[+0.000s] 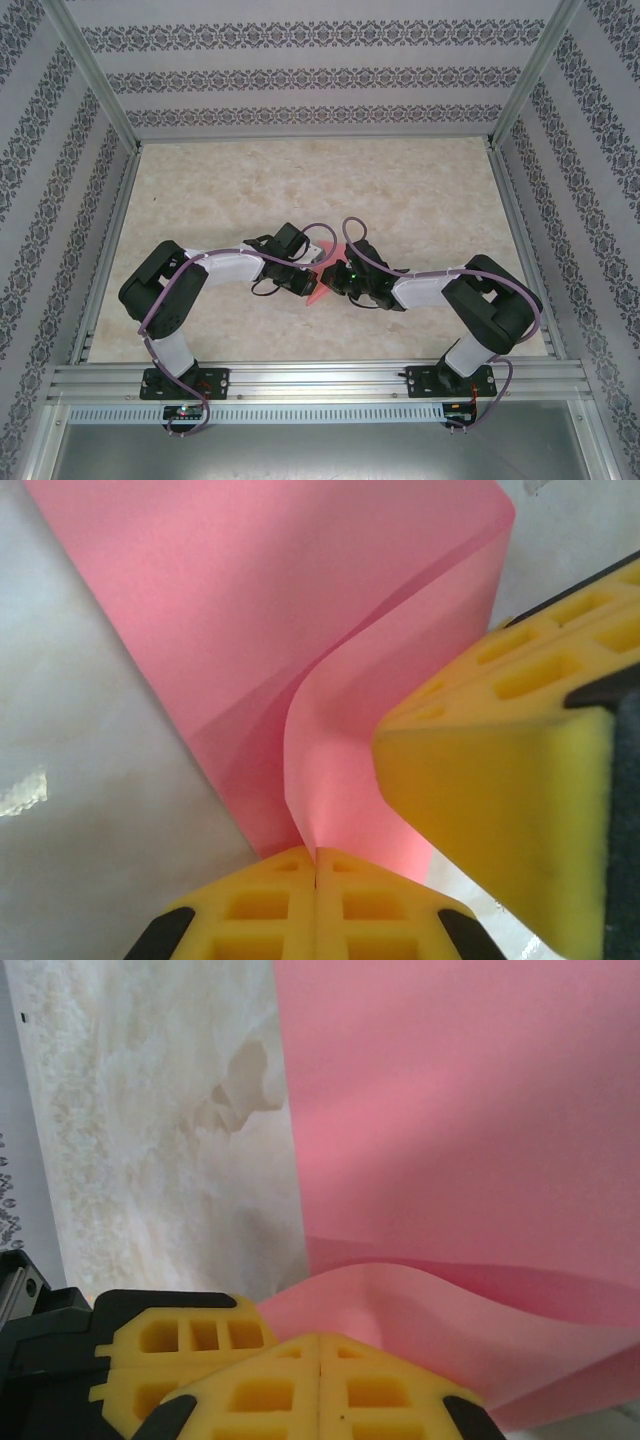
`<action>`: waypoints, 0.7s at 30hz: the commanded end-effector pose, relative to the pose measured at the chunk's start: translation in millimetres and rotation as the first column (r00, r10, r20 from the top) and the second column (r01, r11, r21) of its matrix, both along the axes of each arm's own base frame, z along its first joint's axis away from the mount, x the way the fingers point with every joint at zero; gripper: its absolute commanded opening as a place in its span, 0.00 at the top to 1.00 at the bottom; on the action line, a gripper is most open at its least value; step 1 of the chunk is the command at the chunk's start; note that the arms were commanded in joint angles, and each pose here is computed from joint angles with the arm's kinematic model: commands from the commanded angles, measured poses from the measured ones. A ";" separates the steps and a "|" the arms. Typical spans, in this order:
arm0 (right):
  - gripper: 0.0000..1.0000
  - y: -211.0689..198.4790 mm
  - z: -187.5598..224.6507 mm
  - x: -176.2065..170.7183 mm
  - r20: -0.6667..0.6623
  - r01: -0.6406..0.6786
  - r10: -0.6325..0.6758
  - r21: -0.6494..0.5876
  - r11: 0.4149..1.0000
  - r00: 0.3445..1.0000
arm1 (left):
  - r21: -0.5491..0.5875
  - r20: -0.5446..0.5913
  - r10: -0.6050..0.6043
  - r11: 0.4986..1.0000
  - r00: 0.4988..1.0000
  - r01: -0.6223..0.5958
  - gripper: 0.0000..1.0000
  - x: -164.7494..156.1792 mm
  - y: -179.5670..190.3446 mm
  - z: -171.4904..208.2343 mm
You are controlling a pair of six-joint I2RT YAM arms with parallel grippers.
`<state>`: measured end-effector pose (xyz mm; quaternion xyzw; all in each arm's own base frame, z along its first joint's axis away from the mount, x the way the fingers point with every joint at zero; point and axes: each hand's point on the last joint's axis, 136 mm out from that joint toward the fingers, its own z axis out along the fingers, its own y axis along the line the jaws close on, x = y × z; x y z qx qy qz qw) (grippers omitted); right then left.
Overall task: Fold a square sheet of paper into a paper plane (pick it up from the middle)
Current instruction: Third fold the triangle at the center of the table.
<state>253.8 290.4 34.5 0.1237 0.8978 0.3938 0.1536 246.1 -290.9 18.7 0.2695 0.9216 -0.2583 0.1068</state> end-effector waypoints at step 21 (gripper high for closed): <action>0.89 -6.4 2.9 5.1 0.046 0.021 -0.023 0.037 0.999 0.999 | 0.117 -0.032 0.053 0.992 0.998 -0.049 1.00 4.6 18.1 -25.0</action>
